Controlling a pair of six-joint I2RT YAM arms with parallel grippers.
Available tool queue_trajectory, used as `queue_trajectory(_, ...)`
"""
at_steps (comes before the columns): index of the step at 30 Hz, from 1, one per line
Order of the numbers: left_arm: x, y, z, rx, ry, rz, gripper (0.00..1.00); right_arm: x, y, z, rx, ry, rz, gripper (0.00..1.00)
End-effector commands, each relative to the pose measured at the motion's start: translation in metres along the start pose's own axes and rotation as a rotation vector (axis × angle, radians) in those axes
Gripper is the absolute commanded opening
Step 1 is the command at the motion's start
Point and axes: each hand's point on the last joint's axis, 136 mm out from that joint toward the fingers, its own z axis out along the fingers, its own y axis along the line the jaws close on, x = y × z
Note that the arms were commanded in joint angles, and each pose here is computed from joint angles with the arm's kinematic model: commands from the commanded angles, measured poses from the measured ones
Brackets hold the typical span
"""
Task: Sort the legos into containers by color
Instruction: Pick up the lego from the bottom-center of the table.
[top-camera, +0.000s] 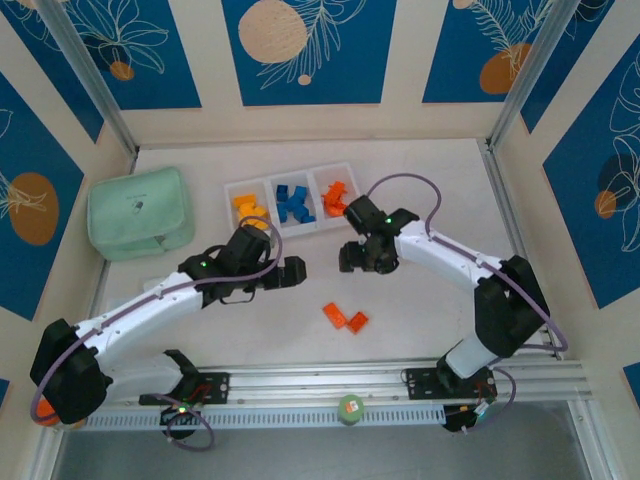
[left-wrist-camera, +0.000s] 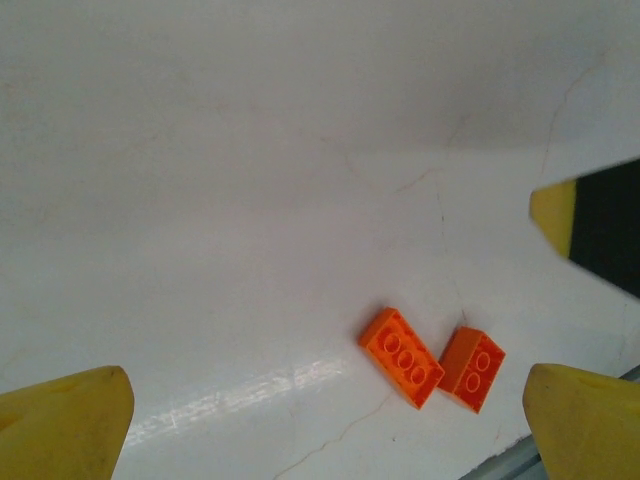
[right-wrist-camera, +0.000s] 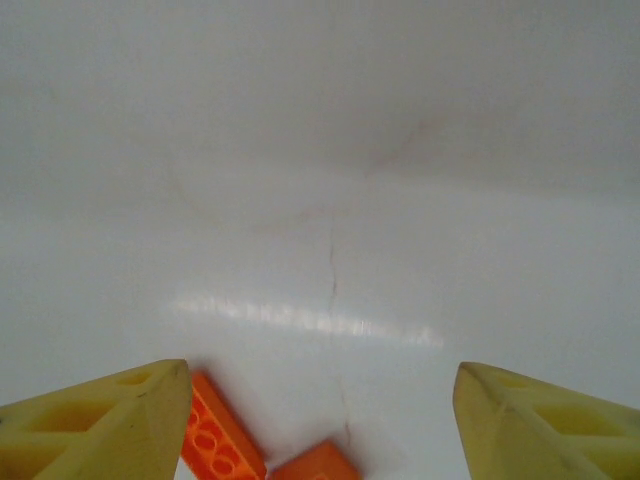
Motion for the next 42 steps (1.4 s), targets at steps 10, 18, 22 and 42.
queue_trajectory(10, 0.017, -0.002, 0.008, -0.005, 0.019, -0.016, 0.99, 0.089, -0.011, 0.028, 0.105, 0.101, 0.192, 0.80)
queue_trajectory(18, 0.017, -0.003, 0.009, -0.006, 0.022, -0.018, 0.99, 0.108, -0.016, 0.039, 0.144, 0.137, 0.232, 0.82)
queue_trajectory(22, 0.017, -0.003, 0.009, -0.008, 0.021, -0.016, 0.99, 0.117, -0.018, 0.043, 0.144, 0.161, 0.228, 0.81)
queue_trajectory(42, 0.012, -0.006, 0.007, -0.022, 0.021, 0.006, 0.99, 0.125, -0.017, 0.048, 0.132, 0.187, 0.165, 0.39)
